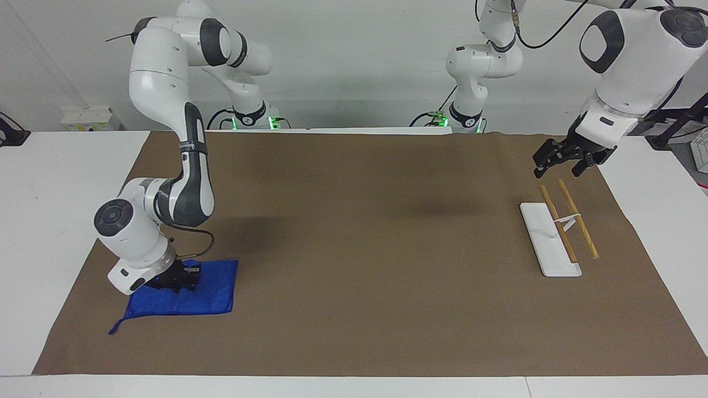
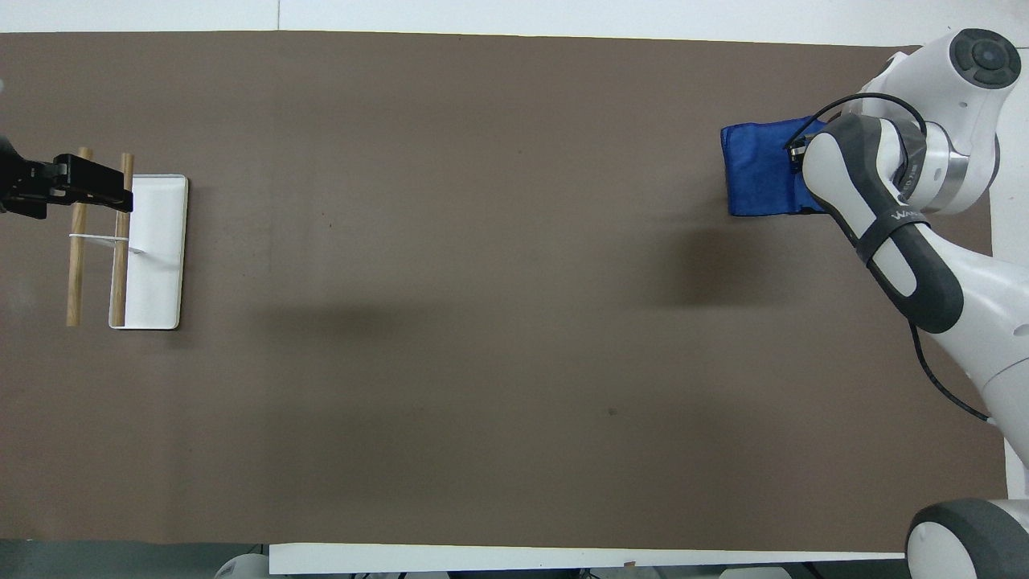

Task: Right arm passes towel to left arm to hang
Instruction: 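Lift the towel with the right gripper while the left gripper approaches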

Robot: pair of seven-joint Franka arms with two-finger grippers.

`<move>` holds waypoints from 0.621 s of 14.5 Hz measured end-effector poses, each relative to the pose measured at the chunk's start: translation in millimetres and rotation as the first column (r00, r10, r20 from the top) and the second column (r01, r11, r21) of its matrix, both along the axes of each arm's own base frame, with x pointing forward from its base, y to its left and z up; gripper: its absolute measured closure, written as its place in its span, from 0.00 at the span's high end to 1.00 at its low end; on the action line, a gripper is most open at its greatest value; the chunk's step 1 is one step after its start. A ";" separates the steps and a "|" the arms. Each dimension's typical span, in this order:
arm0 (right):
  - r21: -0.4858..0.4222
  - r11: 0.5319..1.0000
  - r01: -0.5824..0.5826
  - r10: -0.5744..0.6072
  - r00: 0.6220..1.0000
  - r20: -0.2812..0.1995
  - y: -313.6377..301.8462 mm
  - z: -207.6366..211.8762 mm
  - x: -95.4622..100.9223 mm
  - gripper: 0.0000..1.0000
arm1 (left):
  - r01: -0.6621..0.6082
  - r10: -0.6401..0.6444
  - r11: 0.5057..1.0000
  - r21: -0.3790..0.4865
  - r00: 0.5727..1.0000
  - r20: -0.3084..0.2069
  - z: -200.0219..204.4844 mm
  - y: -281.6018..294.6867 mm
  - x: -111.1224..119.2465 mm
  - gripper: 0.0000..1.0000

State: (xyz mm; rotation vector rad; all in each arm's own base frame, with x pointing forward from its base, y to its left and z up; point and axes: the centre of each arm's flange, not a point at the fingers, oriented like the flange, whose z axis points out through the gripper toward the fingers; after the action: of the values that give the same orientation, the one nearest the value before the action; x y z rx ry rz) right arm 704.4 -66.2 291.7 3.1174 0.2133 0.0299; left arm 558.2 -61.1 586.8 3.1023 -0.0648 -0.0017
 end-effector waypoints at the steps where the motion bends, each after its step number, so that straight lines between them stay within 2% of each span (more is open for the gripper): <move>1: 0.001 1.000 0.000 0.000 1.000 -0.007 0.4 0.1 -0.4 0.09 | 0.000 0.000 1.000 0.000 1.000 0.000 0.0 0.0 0.0 1.00; 2: 0.003 1.000 0.000 0.000 1.000 -0.028 0.8 1.3 -1.4 0.04 | 0.000 0.000 1.000 0.000 1.000 0.000 0.0 -0.1 0.0 1.00; 4: 0.032 0.999 0.006 -0.003 0.995 -0.098 6.8 13.1 -3.0 0.04 | 0.000 0.000 1.000 0.000 1.000 0.000 0.0 -0.2 0.0 0.99; 6: 0.119 0.992 0.042 -0.022 0.986 -0.165 26.3 40.0 -4.2 0.04 | 0.000 0.000 1.000 0.000 1.000 0.001 0.1 -0.3 0.1 0.99; 9: 0.238 0.956 0.171 -0.114 0.965 -0.234 57.6 83.5 -12.4 0.04 | 0.005 -0.005 1.000 0.000 1.000 0.004 0.3 -2.9 0.1 0.99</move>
State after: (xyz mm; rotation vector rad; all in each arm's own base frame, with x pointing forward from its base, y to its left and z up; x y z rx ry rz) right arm 692.1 -8.5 375.2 3.3823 -0.0186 -0.3148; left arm 558.2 -64.0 587.1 3.1018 -0.0722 0.0039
